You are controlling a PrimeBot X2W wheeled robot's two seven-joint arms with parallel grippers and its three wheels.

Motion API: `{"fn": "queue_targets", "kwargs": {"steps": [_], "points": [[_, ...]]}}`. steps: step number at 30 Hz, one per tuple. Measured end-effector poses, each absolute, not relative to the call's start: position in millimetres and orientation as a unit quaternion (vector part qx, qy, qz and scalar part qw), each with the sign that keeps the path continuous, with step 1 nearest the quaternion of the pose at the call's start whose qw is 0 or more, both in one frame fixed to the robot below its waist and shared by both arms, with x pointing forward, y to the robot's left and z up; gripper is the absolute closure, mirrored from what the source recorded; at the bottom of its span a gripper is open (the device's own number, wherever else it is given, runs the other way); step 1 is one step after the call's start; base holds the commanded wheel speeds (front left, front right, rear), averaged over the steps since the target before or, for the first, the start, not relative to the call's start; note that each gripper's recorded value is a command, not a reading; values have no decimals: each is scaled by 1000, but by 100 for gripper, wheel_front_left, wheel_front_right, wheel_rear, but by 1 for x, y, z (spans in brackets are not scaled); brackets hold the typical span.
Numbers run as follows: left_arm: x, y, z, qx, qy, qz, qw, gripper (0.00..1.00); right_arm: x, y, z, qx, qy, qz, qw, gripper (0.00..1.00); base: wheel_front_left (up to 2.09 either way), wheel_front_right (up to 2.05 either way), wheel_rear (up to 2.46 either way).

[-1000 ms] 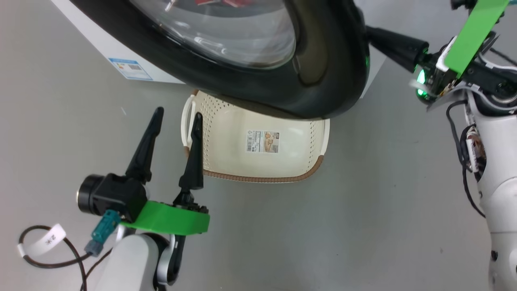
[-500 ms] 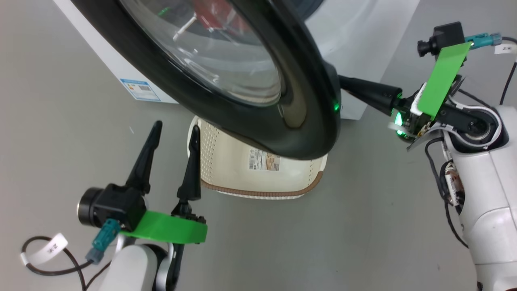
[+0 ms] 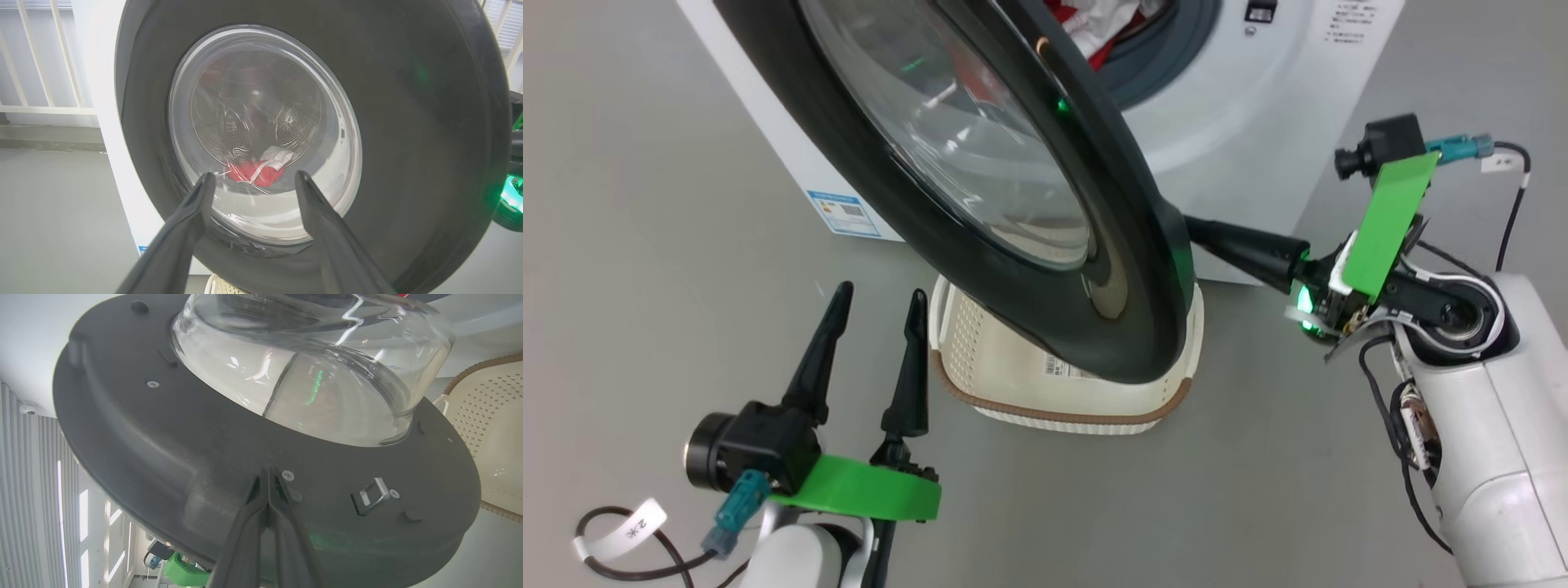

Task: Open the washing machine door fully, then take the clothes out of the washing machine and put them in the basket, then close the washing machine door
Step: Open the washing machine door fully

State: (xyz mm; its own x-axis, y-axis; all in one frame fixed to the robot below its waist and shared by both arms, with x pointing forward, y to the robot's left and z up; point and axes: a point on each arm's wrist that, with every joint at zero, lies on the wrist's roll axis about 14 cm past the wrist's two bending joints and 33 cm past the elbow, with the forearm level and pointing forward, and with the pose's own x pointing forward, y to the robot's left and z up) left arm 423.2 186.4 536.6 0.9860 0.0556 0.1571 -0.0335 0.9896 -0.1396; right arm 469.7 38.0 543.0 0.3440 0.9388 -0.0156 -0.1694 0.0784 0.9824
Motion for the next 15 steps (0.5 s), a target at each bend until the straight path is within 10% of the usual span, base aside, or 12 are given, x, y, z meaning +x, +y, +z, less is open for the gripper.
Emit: {"fn": "queue_targets", "kwargs": {"steps": [15], "points": [[394, 211, 548, -67, -94, 60, 992, 0, 432, 72, 549, 513, 400, 480, 589, 100, 0, 0, 0]]}}
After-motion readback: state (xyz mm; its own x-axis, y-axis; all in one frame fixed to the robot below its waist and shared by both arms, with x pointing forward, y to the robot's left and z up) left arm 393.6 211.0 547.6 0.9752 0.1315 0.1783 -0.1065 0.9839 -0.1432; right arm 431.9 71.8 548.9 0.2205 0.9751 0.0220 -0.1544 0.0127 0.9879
